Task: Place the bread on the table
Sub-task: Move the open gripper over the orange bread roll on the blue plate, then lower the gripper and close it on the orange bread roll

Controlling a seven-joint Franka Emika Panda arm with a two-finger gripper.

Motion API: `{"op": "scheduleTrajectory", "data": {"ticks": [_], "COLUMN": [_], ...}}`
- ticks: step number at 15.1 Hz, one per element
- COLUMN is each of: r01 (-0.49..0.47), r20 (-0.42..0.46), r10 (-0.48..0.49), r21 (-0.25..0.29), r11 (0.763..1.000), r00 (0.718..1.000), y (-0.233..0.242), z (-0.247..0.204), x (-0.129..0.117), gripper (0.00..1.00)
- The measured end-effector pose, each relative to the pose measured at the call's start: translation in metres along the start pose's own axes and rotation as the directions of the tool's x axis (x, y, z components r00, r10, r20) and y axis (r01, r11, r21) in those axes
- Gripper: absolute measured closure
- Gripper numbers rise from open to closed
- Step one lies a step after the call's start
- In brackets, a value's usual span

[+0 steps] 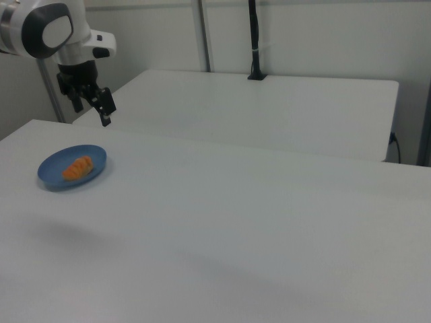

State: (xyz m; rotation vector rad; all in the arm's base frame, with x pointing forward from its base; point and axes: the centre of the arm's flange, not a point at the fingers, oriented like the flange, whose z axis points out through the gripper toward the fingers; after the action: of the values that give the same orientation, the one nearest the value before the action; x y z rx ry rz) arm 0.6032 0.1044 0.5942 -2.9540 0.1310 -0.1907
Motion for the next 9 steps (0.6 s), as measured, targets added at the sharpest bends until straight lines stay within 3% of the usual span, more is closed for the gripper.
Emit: {"op": "scheduleTrajectory", "data": {"ticks": [3,5,6,9], "r01": [-0.025,-0.064,-0.075,-0.053], "r20": [-0.055,-0.095,-0.097,-0.102], "r10": [0.030,0.075,0.087,0.060], "r21": [0.077,0.109,0.116,0.069], "r11": [0.997,0.992,0.990,0.996], "r00": [0.998,0.993,0.991,0.993], "y": [-0.045,-0.092,-0.117,-0.164], "z": [0.011,0.048,0.079,0.149], "x": [0.018,0.035,0.040,0.043], "gripper": [0.00,0.00,0.00,0.00]}}
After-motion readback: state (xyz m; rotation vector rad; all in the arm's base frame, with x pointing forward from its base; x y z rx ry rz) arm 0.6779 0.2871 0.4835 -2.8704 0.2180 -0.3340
